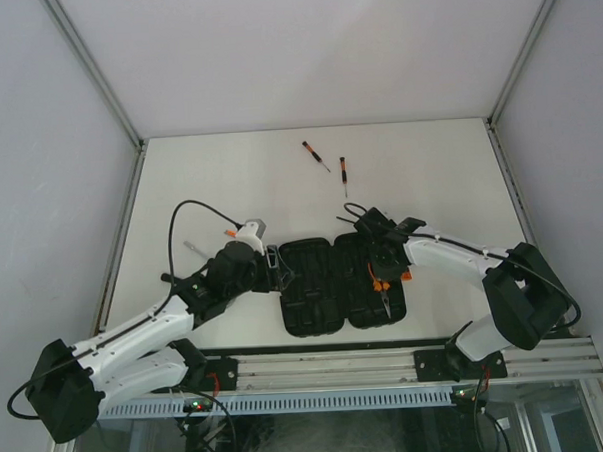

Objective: Sort the tools into containers
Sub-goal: Place the pliers in the storage box.

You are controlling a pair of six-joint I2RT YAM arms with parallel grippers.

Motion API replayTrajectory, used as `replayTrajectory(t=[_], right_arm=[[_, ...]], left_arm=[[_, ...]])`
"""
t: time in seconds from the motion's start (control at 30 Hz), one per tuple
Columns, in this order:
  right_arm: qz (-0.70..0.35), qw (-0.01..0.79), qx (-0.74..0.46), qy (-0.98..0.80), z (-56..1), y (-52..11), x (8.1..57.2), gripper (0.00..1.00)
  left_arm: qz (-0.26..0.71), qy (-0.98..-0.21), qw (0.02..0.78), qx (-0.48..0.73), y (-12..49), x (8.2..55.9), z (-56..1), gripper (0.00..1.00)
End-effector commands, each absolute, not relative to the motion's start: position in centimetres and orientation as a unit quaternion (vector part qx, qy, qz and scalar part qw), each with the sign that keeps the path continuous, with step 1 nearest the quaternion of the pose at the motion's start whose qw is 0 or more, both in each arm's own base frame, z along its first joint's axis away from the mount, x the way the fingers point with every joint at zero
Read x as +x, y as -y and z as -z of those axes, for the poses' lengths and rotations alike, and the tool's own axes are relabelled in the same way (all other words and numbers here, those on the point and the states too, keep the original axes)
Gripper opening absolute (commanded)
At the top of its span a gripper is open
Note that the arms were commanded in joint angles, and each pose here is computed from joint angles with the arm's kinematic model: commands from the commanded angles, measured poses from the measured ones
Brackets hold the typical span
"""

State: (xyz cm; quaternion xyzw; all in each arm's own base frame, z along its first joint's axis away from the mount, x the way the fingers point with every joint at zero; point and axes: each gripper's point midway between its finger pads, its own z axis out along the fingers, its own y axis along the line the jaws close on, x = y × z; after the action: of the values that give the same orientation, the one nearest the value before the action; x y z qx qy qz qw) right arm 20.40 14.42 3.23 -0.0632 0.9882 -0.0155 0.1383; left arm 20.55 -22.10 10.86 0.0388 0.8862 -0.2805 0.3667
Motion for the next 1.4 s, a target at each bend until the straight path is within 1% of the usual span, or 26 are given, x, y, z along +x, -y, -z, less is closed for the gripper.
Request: replayTrajectory(t=[0.0, 0.2, 0.37, 0.6, 0.7, 0.8, 0.97, 1.13, 1.37], right_arm=[[0.019, 0.077, -0.069, -0.994, -0.8, -13.9, 17.9, 0.04], [0.007, 0.093, -0.064, -0.994, -1.6, -14.2, 18.2, 0.04], [-0.027, 0.146, -0.062, -0.987, -4.0, -15.0, 19.2, 0.08], [-0.061, 0.217, -0.058, -0.973, -7.3, -15.5, 20.5, 0.22], [-0.065, 0.221, -0.061, -0.971, -7.6, -15.6, 20.5, 0.3], [-0.06, 0.216, -0.063, -0.972, -7.3, -15.6, 20.5, 0.33], [-0.073, 0.211, -0.077, -0.972, -6.7, -16.8, 20.5, 0.33], [-0.071, 0.202, -0.077, -0.974, -5.9, -17.2, 20.7, 0.27], [-0.081, 0.229, -0.077, -0.967, -6.8, -18.4, 22.7, 0.17]], left_arm=[[0.296, -0.88, 0.37, 0.033, 22.5, 20.8, -11.0, 0.59], [0.293, -0.881, 0.371, 0.029, 22.1, 21.0, -10.9, 0.59], [0.289, -0.88, 0.375, 0.019, 21.4, 21.3, -11.0, 0.59], [0.283, -0.883, 0.373, 0.019, 21.1, 21.6, -10.9, 0.59], [0.283, -0.883, 0.374, 0.018, 21.1, 21.7, -11.0, 0.59], [0.282, -0.884, 0.373, 0.018, 21.1, 21.7, -11.0, 0.59], [0.281, -0.884, 0.373, 0.018, 21.0, 21.7, -10.9, 0.59], [0.281, -0.885, 0.371, 0.019, 21.0, 21.7, -10.8, 0.59], [0.277, -0.886, 0.37, 0.02, 20.9, 21.8, -10.6, 0.59]])
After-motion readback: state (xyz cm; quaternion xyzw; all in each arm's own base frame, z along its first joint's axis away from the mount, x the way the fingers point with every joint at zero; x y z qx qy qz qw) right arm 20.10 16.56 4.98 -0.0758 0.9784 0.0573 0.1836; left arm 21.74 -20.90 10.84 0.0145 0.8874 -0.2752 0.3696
